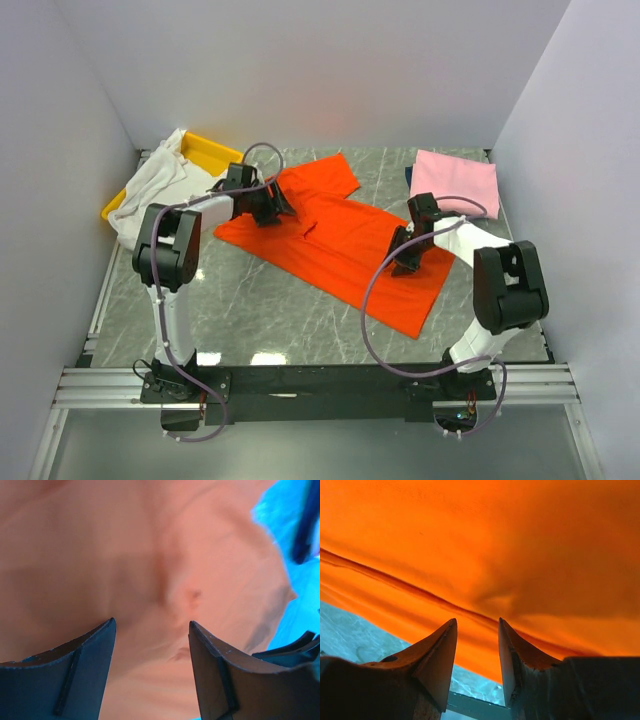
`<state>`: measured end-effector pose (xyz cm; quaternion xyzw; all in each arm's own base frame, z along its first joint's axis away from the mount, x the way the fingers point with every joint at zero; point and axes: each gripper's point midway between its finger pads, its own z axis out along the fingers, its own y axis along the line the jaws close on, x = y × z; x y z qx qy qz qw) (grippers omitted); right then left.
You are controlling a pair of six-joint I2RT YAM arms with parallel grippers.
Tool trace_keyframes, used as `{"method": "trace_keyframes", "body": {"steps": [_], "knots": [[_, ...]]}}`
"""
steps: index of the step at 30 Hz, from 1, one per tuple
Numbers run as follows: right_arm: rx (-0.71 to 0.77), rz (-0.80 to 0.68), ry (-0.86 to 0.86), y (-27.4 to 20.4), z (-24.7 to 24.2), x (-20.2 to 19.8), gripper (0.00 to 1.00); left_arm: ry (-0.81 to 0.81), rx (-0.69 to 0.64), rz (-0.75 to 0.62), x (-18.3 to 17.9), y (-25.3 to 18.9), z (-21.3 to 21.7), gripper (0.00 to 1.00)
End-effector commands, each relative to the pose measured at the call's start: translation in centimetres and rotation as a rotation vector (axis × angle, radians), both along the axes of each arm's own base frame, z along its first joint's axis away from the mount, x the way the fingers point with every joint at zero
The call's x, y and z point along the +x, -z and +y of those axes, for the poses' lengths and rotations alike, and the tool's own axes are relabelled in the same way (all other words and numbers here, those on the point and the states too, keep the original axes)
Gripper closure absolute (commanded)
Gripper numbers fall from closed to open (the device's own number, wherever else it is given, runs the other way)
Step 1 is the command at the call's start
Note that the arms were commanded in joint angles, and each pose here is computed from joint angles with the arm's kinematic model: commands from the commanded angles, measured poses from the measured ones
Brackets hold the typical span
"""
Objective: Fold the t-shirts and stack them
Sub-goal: Fold the tshirt
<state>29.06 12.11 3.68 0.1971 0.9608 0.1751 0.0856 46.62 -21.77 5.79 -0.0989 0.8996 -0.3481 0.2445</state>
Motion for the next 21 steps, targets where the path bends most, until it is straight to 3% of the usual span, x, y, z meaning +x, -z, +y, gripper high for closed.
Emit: {"method": "trace_keyframes", "body": {"steps": [1, 10, 21], "knots": [[0.054, -0.028, -0.018, 0.7, 1.5, 1.0, 0.54, -0.011, 0.005, 0.015, -0.7, 0.9, 0.4, 0.35], [0.005, 0.145, -0.05, 4.3, 0.6, -3.3, 0.55, -0.07, 0.087, 0.112, -5.0, 3.2, 2.7, 0.35], [-0.063, 0.267, -0.069, 5.3, -1.4, -9.2, 0.56, -0.137, 0.153, 0.186, -10.9, 3.6, 4.4, 0.34]]}}
